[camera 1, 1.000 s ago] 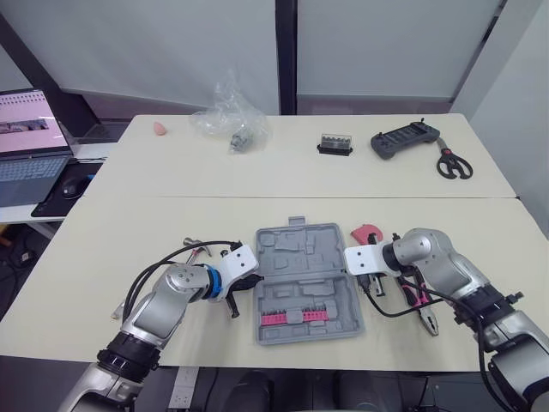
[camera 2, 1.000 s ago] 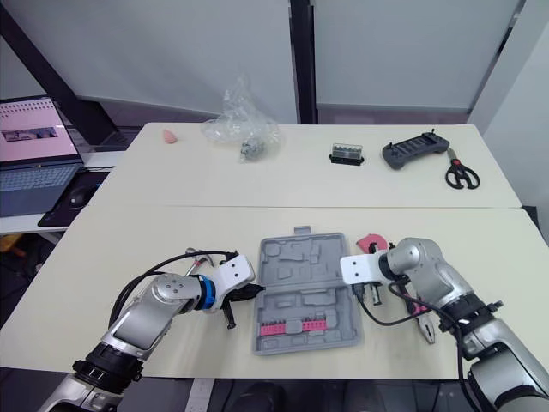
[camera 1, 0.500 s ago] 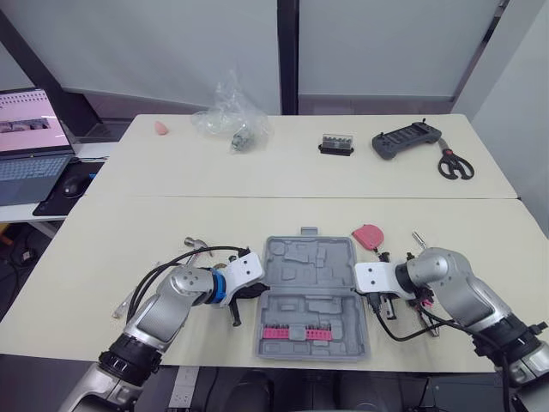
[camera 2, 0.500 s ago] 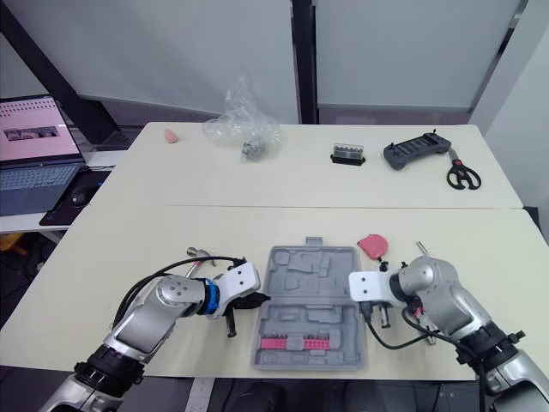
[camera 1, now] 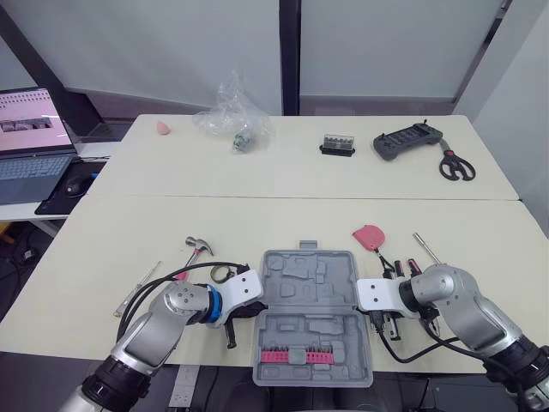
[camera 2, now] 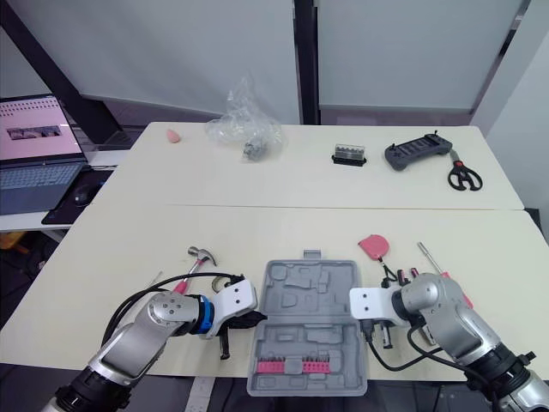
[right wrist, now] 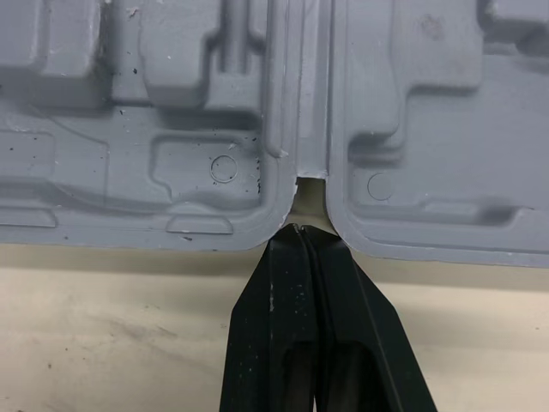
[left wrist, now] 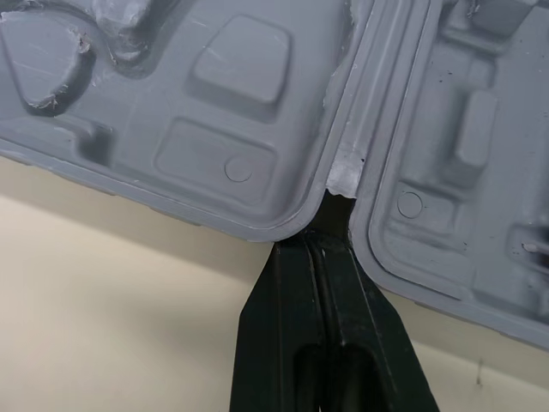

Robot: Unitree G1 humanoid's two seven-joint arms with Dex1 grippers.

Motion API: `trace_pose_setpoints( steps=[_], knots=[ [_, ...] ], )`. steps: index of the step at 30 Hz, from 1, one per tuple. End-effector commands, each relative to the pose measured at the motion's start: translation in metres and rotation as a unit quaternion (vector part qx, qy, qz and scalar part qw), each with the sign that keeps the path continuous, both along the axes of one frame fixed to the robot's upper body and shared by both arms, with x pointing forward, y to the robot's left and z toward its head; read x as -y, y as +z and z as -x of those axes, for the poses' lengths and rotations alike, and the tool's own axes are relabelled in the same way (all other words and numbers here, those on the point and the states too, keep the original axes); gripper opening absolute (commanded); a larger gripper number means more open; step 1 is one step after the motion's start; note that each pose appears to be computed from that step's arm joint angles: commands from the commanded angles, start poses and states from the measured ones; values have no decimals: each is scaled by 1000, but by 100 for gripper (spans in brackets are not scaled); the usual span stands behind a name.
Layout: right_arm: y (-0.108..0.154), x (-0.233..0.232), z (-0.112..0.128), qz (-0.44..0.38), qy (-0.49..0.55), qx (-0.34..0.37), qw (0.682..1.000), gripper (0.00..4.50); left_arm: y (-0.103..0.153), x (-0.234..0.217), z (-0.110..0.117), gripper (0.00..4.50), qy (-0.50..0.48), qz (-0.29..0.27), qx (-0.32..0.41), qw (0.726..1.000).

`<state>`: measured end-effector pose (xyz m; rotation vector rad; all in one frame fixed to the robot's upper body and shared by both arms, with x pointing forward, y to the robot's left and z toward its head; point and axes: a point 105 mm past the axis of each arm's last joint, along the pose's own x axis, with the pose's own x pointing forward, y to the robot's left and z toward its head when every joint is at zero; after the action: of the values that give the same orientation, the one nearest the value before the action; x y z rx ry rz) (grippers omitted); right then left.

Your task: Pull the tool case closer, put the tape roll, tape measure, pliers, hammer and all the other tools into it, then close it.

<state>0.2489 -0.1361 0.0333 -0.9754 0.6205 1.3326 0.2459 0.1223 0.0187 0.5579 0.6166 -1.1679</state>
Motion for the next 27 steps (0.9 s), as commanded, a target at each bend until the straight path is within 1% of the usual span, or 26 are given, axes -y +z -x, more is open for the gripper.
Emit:
trace_pose_setpoints(
  steps=[1,9,27],
  knots=[
    [9,-29,15,-49,53,-1,997,1,-5,27,27,0,-64,26,-32,997],
    [5,-29,23,-50,55,-14,997,1,-7,21,32,0,-62,15,-35,997],
    [1,-21,26,-41,48,-23,998,1,-14,21,30,0,-66,10,-33,997]
  ],
)
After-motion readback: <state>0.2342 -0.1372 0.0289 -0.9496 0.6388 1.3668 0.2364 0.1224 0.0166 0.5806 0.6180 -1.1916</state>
